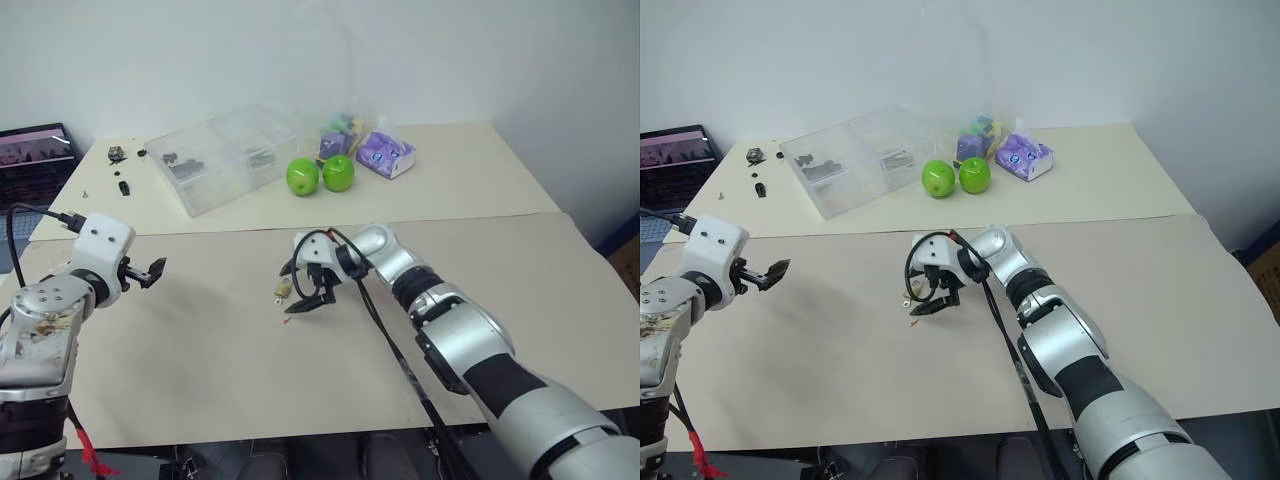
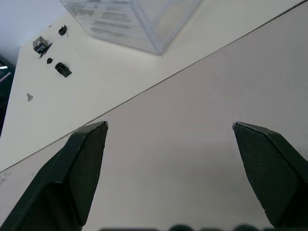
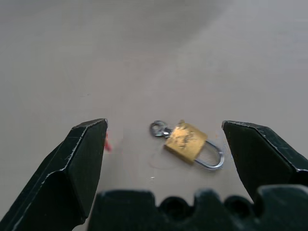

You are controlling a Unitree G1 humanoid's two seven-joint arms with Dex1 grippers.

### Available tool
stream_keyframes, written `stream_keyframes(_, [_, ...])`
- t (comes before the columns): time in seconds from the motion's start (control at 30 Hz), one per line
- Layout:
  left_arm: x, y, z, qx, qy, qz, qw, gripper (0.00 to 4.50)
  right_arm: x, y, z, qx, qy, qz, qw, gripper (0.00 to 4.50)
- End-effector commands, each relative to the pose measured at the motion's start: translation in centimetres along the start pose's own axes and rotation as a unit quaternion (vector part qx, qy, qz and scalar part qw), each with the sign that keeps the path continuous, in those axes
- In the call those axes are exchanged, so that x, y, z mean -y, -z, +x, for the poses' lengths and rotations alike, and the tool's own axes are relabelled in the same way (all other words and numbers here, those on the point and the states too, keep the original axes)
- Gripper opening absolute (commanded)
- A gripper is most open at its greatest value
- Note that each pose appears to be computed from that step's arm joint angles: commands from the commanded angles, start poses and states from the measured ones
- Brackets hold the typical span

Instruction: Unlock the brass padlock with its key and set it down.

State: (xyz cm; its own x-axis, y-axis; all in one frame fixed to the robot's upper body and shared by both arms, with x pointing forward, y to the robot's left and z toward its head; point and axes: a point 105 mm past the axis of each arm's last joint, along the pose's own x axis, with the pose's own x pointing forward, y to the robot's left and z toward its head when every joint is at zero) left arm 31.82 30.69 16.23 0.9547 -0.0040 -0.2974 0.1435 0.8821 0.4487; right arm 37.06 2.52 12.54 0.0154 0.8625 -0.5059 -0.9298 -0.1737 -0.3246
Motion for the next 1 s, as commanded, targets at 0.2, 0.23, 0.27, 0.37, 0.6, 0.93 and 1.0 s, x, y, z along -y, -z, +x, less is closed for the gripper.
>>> stream_keyframes(0.2, [8.0,-4.5,-2.3,0.104,0.269,0.017,0.957,4.42,1.5,-5.2,-6.3,0.088,-0.062,0.036,0.993,4.5])
stream_keyframes(0.23, [8.8,-4.4,-2.5,0.101,0.298,0.012,0.949,4.42,1.3,-5.4,-7.0,0.093,-0.069,0.039,0.993,4.5])
stream_keyframes(0.27, [9.7,-4.5,-2.7,0.097,0.33,0.004,0.939,4.42,0.8,-5.4,-7.8,0.094,-0.073,0.044,0.992,4.5])
stream_keyframes(0.37, [11.9,-4.9,-2.6,0.097,0.4,0.006,0.911,4.42,-1.8,-4.7,-10.2,0.085,-0.08,0.061,0.991,4.5])
stream_keyframes(0.6, [16.3,-6.5,2.8,0.062,0.383,-0.066,0.919,4.42,-6.2,-3.2,-13.7,0.058,0.024,0.125,0.99,4.5])
stream_keyframes(0.93, [21.3,-7.9,4.3,0.007,0.351,-0.087,0.932,4.42,-8.4,-2.4,-16.2,0.058,0.156,0.189,0.968,4.5])
stream_keyframes(1.0, [20.7,-8.1,4.9,0.005,0.317,-0.085,0.945,4.42,-8.4,-2.0,-16.5,0.054,0.17,0.196,0.964,4.5])
